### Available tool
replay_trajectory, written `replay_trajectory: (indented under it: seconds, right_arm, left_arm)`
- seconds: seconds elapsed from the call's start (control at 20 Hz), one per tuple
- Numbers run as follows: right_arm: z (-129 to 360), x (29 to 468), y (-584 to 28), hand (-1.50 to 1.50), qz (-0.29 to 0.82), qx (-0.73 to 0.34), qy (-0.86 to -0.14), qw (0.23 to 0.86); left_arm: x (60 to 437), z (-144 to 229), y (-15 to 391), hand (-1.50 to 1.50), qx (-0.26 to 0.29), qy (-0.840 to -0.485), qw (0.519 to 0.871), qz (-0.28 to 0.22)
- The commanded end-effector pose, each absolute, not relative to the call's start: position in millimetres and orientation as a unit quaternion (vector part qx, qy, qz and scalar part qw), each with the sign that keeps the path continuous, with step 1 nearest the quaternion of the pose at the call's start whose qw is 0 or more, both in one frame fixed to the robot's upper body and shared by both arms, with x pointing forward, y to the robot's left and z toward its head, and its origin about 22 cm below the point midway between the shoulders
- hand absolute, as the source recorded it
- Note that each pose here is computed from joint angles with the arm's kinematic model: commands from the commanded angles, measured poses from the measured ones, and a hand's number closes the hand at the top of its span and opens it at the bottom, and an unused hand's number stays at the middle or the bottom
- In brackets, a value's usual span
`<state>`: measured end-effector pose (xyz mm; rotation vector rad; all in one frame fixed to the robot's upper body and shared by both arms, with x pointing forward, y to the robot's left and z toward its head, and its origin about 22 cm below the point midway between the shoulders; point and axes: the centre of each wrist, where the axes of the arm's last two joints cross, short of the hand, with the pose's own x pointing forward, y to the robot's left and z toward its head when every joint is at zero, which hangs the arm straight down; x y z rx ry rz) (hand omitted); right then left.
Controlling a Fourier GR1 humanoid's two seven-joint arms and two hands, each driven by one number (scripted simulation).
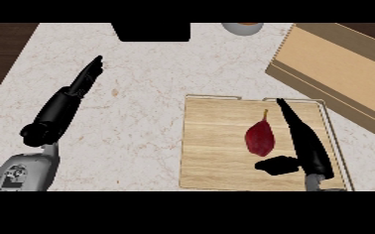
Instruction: Pick the pear from the tray and place it in the cardboard box
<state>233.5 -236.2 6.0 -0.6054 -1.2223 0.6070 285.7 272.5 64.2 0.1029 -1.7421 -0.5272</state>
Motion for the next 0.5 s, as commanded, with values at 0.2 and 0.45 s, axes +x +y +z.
replay_trajectory:
  seconds: [0.2, 0.45]
  right_arm:
    - [-18, 233, -237, -1.50, 0.280, -0.248, -0.562, 0.737]
    - [-10, 248, -215, 1.50, 0.300, -0.278, -0.606, 0.682]
  left_arm:
    - [294, 56, 271, 0.00, 0.044, -0.758, 0.608, -0.231]
    - [282, 62, 276, 0.00, 0.045, -0.753, 0.615, -0.230]
